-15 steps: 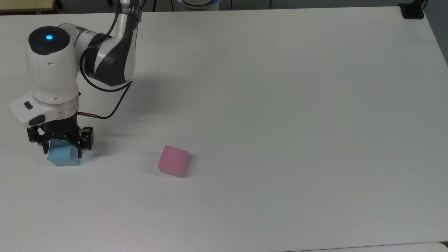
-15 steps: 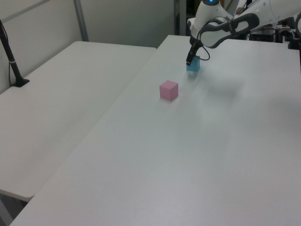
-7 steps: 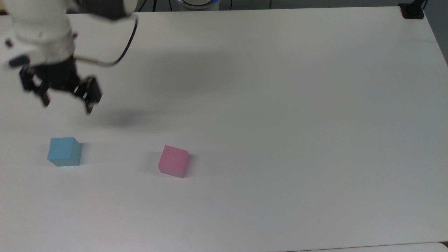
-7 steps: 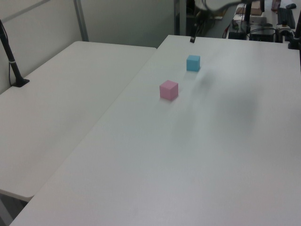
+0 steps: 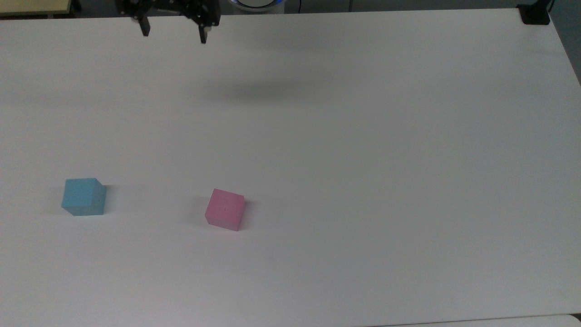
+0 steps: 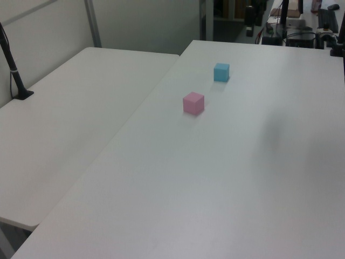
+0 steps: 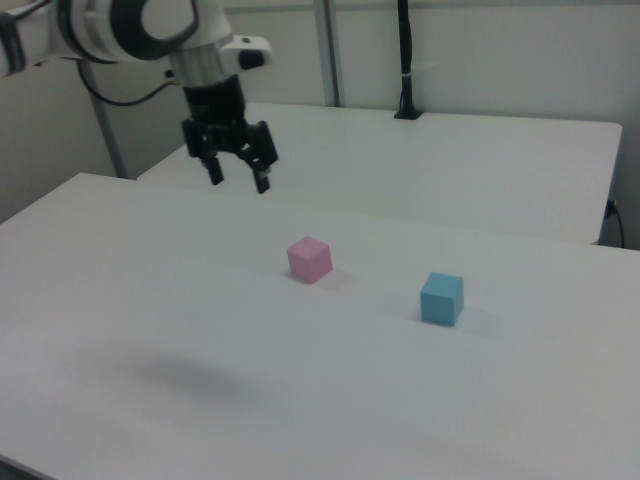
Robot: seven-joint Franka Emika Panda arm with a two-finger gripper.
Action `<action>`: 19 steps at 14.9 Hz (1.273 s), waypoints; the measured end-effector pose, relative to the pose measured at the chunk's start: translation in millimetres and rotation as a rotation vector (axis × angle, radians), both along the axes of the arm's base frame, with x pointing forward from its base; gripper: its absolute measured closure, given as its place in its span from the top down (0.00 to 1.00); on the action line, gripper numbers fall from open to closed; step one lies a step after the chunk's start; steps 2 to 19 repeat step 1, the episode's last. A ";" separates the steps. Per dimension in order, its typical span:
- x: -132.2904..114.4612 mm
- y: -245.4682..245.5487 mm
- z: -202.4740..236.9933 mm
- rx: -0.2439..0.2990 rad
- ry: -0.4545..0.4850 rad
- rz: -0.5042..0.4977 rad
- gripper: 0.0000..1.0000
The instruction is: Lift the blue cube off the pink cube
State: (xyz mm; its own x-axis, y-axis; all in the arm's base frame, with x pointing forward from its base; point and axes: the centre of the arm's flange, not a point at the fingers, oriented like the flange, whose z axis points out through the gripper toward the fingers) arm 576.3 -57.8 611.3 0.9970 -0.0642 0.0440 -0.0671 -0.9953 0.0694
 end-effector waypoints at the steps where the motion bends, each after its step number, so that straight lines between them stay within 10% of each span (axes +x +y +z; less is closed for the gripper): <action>1: -10.3 7.9 2.8 0.002 0.020 0.006 1.00; 19: -10.3 7.9 2.8 0.002 0.020 0.006 1.00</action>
